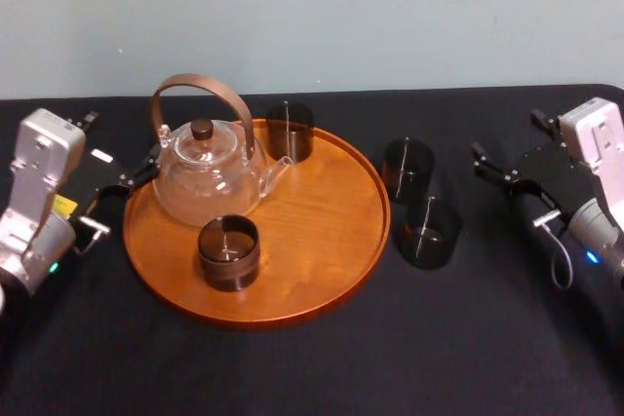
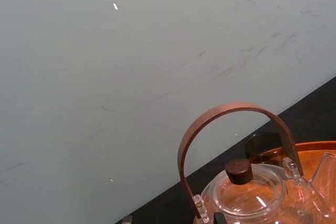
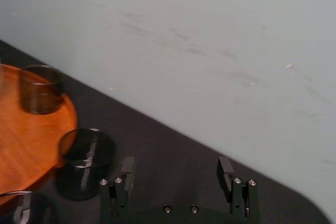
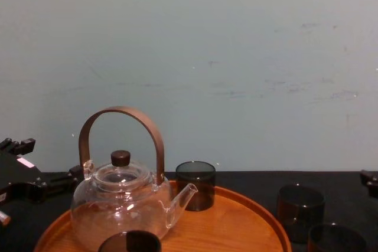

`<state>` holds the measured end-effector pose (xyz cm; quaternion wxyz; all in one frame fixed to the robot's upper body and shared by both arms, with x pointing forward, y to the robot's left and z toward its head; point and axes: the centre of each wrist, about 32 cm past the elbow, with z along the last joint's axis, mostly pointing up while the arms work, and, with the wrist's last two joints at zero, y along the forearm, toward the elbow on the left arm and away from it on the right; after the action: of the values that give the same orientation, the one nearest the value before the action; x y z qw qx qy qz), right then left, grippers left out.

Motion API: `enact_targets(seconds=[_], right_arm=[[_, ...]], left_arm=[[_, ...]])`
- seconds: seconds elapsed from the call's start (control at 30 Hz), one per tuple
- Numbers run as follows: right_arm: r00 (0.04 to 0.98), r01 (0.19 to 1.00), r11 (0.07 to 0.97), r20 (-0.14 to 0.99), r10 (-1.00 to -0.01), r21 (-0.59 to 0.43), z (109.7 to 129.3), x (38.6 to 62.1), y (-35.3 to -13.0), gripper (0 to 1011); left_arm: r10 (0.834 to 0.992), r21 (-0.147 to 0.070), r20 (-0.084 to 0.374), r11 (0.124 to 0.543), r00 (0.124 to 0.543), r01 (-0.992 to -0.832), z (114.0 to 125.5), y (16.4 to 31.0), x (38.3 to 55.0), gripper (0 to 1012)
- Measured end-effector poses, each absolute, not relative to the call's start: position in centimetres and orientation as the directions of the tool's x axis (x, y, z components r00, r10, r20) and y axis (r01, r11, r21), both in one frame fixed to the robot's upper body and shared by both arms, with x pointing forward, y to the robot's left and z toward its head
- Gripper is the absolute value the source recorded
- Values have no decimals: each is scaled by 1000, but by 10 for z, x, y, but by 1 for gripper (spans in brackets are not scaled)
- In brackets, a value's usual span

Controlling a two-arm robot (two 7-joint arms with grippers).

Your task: Pick up the glass from the table and place it on the tray.

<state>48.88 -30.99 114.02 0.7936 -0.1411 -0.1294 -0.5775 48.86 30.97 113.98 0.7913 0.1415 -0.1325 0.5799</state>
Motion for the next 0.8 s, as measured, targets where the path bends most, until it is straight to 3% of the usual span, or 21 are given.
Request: enact_targets(seconds=[0.27,0.8], right_arm=[[412,910,379,281,-867,-165,1160,481,-313,1002],[563,819,510,198,-802,-264,1195,434,-300,1002]], left_arm=[[880,70,374,287,292,-955,1140,310,489,1002],[880,70,374,287,292,-955,1140,310,489,1001]])
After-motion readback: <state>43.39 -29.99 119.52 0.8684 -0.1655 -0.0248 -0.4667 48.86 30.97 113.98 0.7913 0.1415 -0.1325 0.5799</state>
